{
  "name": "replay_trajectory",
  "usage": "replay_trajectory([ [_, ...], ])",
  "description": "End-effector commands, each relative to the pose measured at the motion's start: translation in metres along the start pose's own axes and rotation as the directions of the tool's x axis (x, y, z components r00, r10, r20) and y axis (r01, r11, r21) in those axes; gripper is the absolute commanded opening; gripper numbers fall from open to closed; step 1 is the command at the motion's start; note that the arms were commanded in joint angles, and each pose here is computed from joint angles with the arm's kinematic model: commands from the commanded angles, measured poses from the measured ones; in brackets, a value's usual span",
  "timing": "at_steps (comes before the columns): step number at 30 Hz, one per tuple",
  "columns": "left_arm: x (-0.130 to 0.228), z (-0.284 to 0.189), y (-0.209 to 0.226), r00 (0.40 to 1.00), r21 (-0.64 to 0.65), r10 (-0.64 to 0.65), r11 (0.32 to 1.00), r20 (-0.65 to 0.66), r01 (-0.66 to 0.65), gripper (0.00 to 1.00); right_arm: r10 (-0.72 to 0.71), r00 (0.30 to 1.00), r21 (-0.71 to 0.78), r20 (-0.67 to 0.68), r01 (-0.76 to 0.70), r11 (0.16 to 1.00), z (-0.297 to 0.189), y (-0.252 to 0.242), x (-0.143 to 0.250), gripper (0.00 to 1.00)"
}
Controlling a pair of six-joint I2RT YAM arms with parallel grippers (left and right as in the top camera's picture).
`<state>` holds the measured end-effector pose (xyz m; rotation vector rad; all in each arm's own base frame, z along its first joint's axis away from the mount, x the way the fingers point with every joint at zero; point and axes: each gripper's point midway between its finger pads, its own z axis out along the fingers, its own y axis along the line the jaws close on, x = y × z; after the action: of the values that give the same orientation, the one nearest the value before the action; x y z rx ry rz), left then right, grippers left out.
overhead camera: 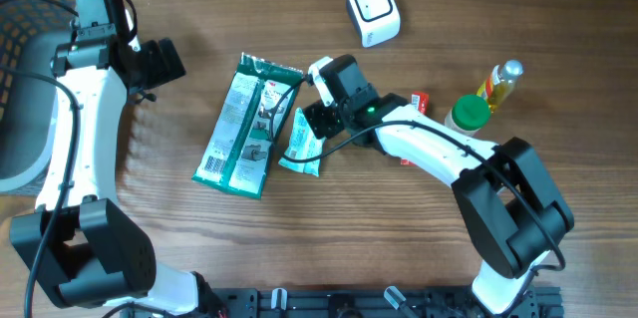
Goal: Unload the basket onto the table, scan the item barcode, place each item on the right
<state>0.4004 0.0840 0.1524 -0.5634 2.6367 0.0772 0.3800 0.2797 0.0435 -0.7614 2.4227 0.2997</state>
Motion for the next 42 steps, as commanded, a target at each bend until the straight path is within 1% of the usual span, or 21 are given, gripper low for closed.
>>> replay_trajectory([
  [1,-0.003,-0.002,-0.001,1.000,0.009,-0.006,1.000,0.010,0.006,1.00,-0.043,0.998,-0.117,0.043,0.048,0.992,0.006,0.014,-0.009,0.81],
  [3,-0.003,-0.002,-0.001,1.000,0.009,-0.006,1.000,0.010,0.006,1.00,-0.043,0.997,-0.141,0.061,0.051,0.989,0.010,0.019,-0.012,0.81],
  [6,-0.003,-0.002,-0.001,1.000,0.009,-0.006,1.000,0.010,0.006,1.00,-0.037,0.999,-0.141,0.021,0.040,0.989,0.019,0.018,0.000,0.79],
  [9,-0.003,-0.002,-0.001,1.000,0.009,-0.006,1.000,0.010,0.006,1.00,-0.034,0.997,-0.134,-0.075,0.024,0.991,0.021,0.016,0.024,0.75],
  [12,-0.003,-0.002,-0.001,1.000,0.009,-0.006,1.000,0.010,0.006,1.00,-0.022,0.981,-0.134,-0.195,-0.004,0.991,0.017,0.016,0.053,0.68],
  [13,-0.003,-0.002,-0.001,1.000,0.009,-0.006,1.000,0.010,0.006,1.00,0.004,0.969,-0.127,-0.248,-0.036,0.991,0.013,0.016,0.065,0.66],
  [15,-0.003,-0.002,-0.001,1.000,0.009,-0.006,1.000,0.010,0.006,1.00,0.049,0.954,-0.112,-0.297,-0.086,0.990,0.005,0.016,0.073,0.66],
  [17,-0.003,-0.002,-0.001,1.000,0.009,-0.006,1.000,0.010,0.006,1.00,0.099,0.940,-0.093,-0.328,-0.136,0.986,-0.015,0.017,0.070,0.65],
  [20,-0.003,-0.002,-0.001,1.000,0.009,-0.006,1.000,0.010,0.006,1.00,0.121,0.947,-0.091,-0.297,-0.154,0.984,-0.044,0.018,0.048,0.68],
  [22,-0.003,-0.002,-0.001,1.000,0.009,-0.006,1.000,0.010,0.006,1.00,0.134,0.952,-0.091,-0.276,-0.165,0.982,-0.056,0.019,0.040,0.73],
  [23,-0.003,-0.002,0.000,1.000,0.009,-0.007,1.000,0.010,0.006,1.00,0.159,0.943,-0.081,-0.293,-0.190,0.978,-0.060,0.019,0.044,0.73],
  [25,-0.003,-0.002,0.000,1.000,0.009,-0.007,1.000,0.010,0.006,1.00,0.207,0.912,-0.051,-0.355,-0.240,0.969,-0.064,0.019,0.059,0.67],
  [27,-0.003,-0.002,-0.001,1.000,0.009,-0.006,1.000,0.010,0.006,1.00,0.242,0.875,-0.019,-0.418,-0.275,0.961,-0.068,0.019,0.077,0.49],
  [30,-0.003,-0.002,-0.001,1.000,0.009,-0.006,1.000,0.010,0.006,1.00,0.304,0.801,0.046,-0.516,-0.328,0.943,-0.076,0.019,0.110,0.14],
  [31,-0.003,-0.002,0.000,1.000,0.009,-0.007,1.000,0.010,0.006,1.00,0.321,0.782,0.065,-0.534,-0.341,0.938,-0.075,0.019,0.120,0.10],
  [32,-0.003,-0.002,-0.001,1.000,0.009,-0.006,1.000,0.010,0.006,1.00,0.329,0.772,0.075,-0.543,-0.345,0.935,-0.074,0.018,0.127,0.10],
  [33,-0.003,-0.002,-0.001,1.000,0.009,-0.006,1.000,0.010,0.006,1.00,0.344,0.762,0.087,-0.549,-0.357,0.930,-0.073,0.018,0.133,0.13],
  [36,-0.003,-0.002,-0.001,1.000,0.009,-0.006,1.000,0.010,0.006,1.00,0.441,0.708,0.151,-0.552,-0.436,0.887,-0.070,0.018,0.147,0.17],
  [38,-0.003,-0.002,-0.001,1.000,0.009,-0.006,1.000,0.010,0.006,1.00,0.483,0.684,0.178,-0.547,-0.469,0.865,-0.068,0.020,0.153,0.18],
  [40,-0.003,-0.002,-0.001,1.000,0.009,-0.006,1.000,0.010,0.006,1.00,0.488,0.681,0.153,-0.546,-0.491,0.857,-0.064,0.030,0.152,0.18],
  [42,-0.003,-0.002,-0.001,1.000,0.009,-0.006,1.000,0.010,0.006,1.00,0.453,0.691,0.057,-0.563,-0.515,0.855,-0.062,0.053,0.146,0.19],
])
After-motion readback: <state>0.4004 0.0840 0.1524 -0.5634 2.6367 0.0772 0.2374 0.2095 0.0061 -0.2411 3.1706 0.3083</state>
